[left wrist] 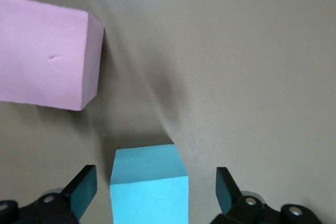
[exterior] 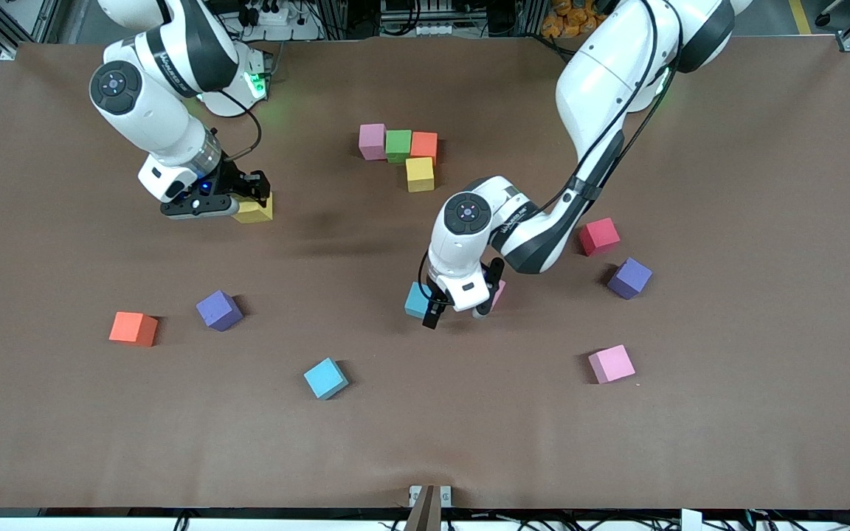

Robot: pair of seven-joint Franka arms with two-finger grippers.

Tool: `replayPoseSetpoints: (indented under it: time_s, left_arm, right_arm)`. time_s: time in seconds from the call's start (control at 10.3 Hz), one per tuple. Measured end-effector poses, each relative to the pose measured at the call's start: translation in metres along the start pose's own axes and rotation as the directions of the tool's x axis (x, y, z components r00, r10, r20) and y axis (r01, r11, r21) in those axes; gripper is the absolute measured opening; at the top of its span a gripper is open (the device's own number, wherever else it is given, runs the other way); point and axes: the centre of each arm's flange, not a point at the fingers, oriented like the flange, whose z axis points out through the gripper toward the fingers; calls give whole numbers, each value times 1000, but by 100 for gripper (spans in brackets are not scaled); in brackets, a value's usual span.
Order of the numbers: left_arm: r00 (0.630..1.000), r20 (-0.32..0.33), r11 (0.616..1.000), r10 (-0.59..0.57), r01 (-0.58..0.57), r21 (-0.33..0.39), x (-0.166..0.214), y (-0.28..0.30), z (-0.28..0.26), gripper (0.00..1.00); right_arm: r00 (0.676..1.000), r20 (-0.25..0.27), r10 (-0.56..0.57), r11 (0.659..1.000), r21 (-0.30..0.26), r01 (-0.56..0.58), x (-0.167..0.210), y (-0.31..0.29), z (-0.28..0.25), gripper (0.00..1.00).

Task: Form number 2 with 11 blocks

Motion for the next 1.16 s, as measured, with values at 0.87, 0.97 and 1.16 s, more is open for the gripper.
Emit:
replayPoseSetpoints:
  time_s: [0.87,0.97,1.16]
  left_arm:
    - [1000,-14,999,4,-4,35,-16,-17,32,100]
    - [1000,-13,999,7,-6,35,-18,-18,32,99]
    - [1000,-13,999,11,-10,38,-21,-20,34,88]
  right_arm:
    - [996,-7,90,996,-6,-90,-15,-57,22,59]
    - [995,-17,103,995,-6,-103,-19,-74,31,59]
    - [992,-27,120,993,4,-120,-37,-119,55,59]
